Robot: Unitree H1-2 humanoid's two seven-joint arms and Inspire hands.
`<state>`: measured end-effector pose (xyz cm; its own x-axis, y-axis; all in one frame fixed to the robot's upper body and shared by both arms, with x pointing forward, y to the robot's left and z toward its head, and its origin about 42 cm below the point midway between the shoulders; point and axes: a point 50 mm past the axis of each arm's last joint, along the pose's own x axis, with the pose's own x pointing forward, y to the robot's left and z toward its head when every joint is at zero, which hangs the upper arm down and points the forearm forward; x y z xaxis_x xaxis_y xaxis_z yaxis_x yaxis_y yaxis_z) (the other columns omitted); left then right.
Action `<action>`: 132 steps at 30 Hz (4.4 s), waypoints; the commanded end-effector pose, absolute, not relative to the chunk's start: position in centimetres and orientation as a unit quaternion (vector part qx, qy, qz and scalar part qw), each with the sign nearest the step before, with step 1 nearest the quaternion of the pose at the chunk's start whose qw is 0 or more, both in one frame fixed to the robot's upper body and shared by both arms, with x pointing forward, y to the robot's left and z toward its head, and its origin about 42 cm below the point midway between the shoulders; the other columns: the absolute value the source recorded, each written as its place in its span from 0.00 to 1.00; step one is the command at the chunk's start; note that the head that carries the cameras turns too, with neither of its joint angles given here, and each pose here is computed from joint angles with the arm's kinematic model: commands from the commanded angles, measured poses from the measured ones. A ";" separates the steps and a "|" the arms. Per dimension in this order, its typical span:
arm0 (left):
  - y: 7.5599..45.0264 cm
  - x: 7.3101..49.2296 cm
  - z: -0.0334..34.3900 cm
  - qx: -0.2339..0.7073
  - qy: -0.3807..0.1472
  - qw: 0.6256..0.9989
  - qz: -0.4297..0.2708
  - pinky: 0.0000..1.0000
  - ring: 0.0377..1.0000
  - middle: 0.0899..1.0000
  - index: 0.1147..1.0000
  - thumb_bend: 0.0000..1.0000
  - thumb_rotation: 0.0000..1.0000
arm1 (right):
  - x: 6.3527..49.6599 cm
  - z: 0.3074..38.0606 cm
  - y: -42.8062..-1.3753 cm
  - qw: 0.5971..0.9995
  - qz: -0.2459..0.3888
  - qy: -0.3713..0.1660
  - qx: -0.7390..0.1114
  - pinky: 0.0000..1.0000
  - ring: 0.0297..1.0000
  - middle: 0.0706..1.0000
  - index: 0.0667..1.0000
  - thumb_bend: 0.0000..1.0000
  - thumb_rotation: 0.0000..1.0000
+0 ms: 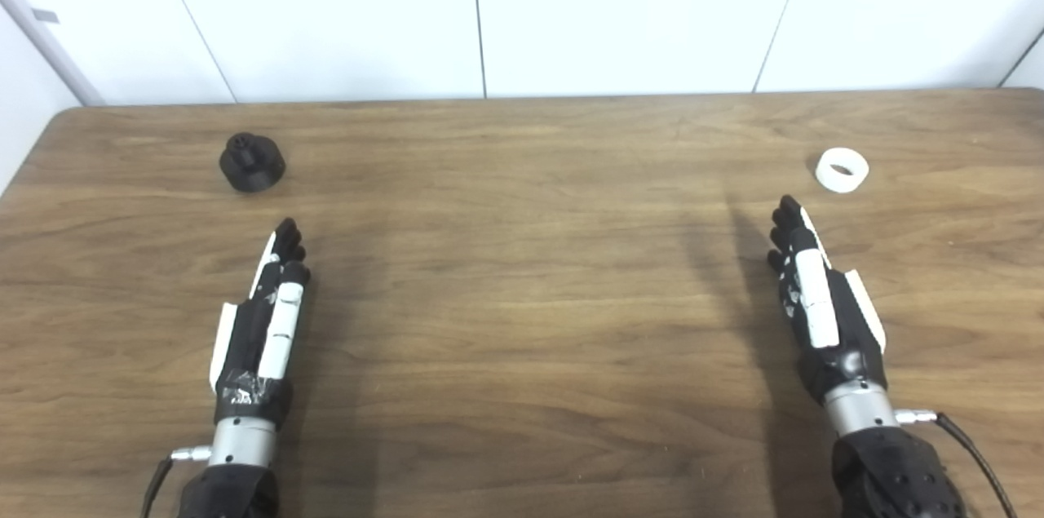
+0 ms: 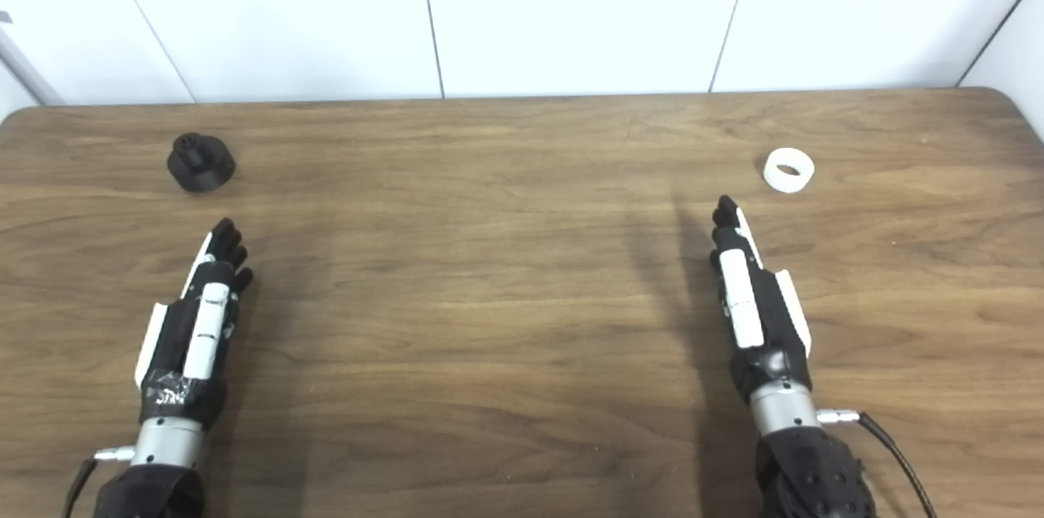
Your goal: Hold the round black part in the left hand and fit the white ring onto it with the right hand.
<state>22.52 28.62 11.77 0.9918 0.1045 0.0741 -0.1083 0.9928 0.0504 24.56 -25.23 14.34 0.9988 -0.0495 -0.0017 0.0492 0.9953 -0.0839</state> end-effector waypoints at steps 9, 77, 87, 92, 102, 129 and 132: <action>29.2 22.7 12.5 0.036 -0.061 0.996 0.054 1.00 1.00 1.00 1.00 0.53 0.82 | 25.0 15.7 -25.0 0.998 -0.027 -0.041 -0.042 1.00 1.00 0.99 0.99 0.54 1.00; 36.4 31.4 19.8 0.322 -0.037 0.923 0.206 1.00 1.00 0.96 0.89 0.97 0.39 | 24.7 14.3 -26.4 0.999 -0.006 -0.020 -0.041 1.00 1.00 1.00 1.00 0.39 1.00; 39.7 35.1 20.0 0.371 -0.014 0.901 0.225 1.00 1.00 0.96 0.87 0.98 0.36 | 24.6 14.4 -26.2 0.999 -0.008 -0.022 -0.040 1.00 1.00 1.00 1.00 0.36 1.00; 40.8 37.7 20.1 0.418 0.008 0.881 0.222 1.00 1.00 0.98 0.88 1.00 0.37 | 24.5 14.3 -26.3 0.999 -0.010 -0.021 -0.041 1.00 1.00 1.00 1.00 0.38 1.00; 41.0 42.6 20.4 0.458 0.053 0.867 0.191 1.00 1.00 1.00 0.88 1.00 0.40 | 24.5 14.3 -26.3 0.999 -0.012 -0.027 -0.043 1.00 1.00 1.00 1.00 0.34 1.00; 40.2 47.3 19.2 0.461 0.096 0.865 0.175 1.00 1.00 0.97 0.77 1.00 0.33 | 24.6 14.3 -26.4 0.998 -0.019 -0.028 -0.045 1.00 1.00 1.00 1.00 0.37 1.00; 40.3 47.2 19.1 0.463 0.097 0.864 0.175 1.00 1.00 0.96 0.76 1.00 0.32 | 24.6 14.3 -26.5 0.999 -0.016 -0.028 -0.043 1.00 1.00 1.00 1.00 0.37 1.00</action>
